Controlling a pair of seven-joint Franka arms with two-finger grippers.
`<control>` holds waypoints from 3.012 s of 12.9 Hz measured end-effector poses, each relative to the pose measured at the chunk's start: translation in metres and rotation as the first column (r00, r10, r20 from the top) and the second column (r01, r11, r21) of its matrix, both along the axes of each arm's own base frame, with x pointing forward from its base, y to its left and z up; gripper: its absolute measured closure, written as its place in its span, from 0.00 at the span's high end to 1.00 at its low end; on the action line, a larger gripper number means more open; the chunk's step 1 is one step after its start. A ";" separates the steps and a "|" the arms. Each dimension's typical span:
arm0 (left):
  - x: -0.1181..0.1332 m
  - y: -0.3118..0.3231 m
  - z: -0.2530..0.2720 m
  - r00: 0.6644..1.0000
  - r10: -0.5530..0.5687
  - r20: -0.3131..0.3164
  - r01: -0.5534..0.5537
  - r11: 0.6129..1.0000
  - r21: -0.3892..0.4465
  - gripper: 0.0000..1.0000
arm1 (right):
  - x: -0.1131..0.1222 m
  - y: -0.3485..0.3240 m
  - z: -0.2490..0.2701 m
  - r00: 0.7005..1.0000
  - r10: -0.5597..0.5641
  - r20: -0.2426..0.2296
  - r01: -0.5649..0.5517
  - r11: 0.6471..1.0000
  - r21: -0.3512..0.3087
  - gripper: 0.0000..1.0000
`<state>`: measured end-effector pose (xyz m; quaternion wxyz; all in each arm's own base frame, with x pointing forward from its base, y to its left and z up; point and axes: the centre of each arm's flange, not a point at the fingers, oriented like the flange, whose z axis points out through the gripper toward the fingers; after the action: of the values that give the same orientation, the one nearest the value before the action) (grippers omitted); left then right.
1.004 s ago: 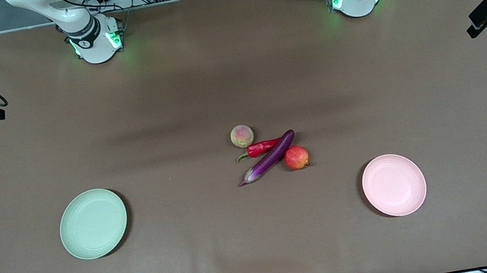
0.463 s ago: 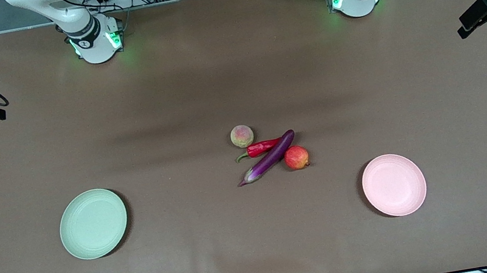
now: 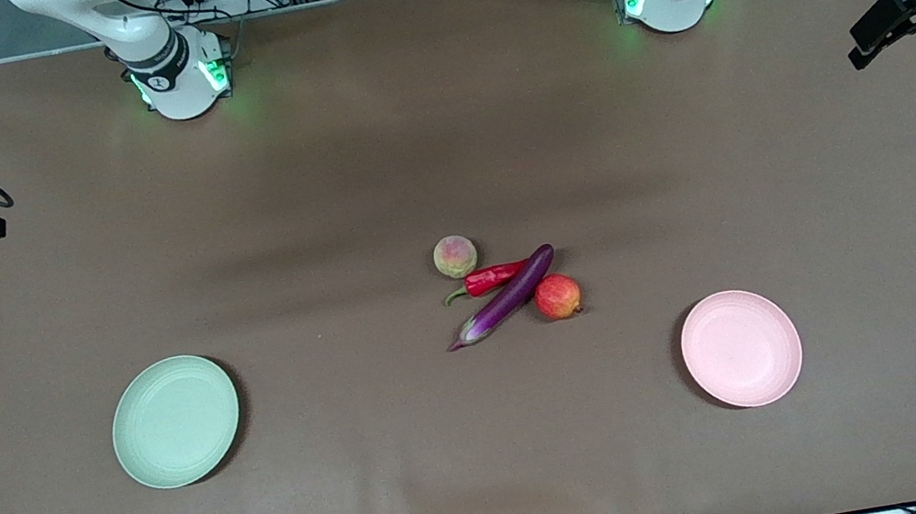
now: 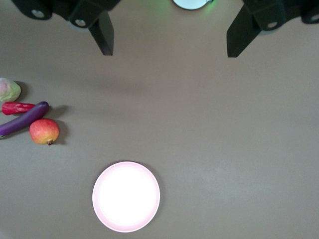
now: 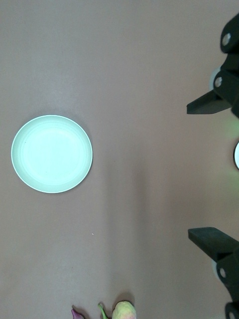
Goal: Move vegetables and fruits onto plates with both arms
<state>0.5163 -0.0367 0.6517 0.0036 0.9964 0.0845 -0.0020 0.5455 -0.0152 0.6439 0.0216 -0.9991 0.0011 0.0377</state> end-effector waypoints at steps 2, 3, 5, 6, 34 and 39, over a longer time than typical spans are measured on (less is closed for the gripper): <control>0.001 -0.004 -0.013 1.000 -0.006 0.004 0.006 1.000 0.001 1.00 | 0.000 -0.001 0.000 1.000 -0.002 0.000 0.002 1.000 0.000 1.00; 0.002 -0.007 -0.018 1.000 -0.013 0.003 0.013 1.000 0.002 1.00 | 0.000 -0.001 0.000 1.000 -0.002 0.000 0.002 1.000 0.000 1.00; 0.003 -0.022 -0.024 0.999 -0.039 -0.001 0.039 0.999 0.004 1.00 | 0.000 0.000 -0.001 1.000 -0.001 0.000 0.001 1.000 0.000 1.00; 0.004 -0.035 -0.027 0.998 -0.062 -0.002 0.062 0.998 0.005 1.00 | 0.000 0.000 -0.001 1.000 0.000 -0.001 0.000 1.000 0.000 1.00; 0.073 -0.377 -0.363 0.701 -0.709 0.080 0.713 0.697 -0.068 0.98 | -0.027 0.040 -0.045 0.952 0.081 -0.295 -0.078 0.997 0.024 1.00; 0.071 -0.380 -0.381 0.480 -0.872 0.094 0.877 0.477 -0.055 0.90 | -0.010 0.067 -0.057 0.955 -0.092 -0.282 0.122 0.988 0.090 1.00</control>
<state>0.5877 -0.4165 0.2704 0.0517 0.8987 -0.4350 0.0188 0.5354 0.0514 0.5873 0.0765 -0.9799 0.0562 0.1756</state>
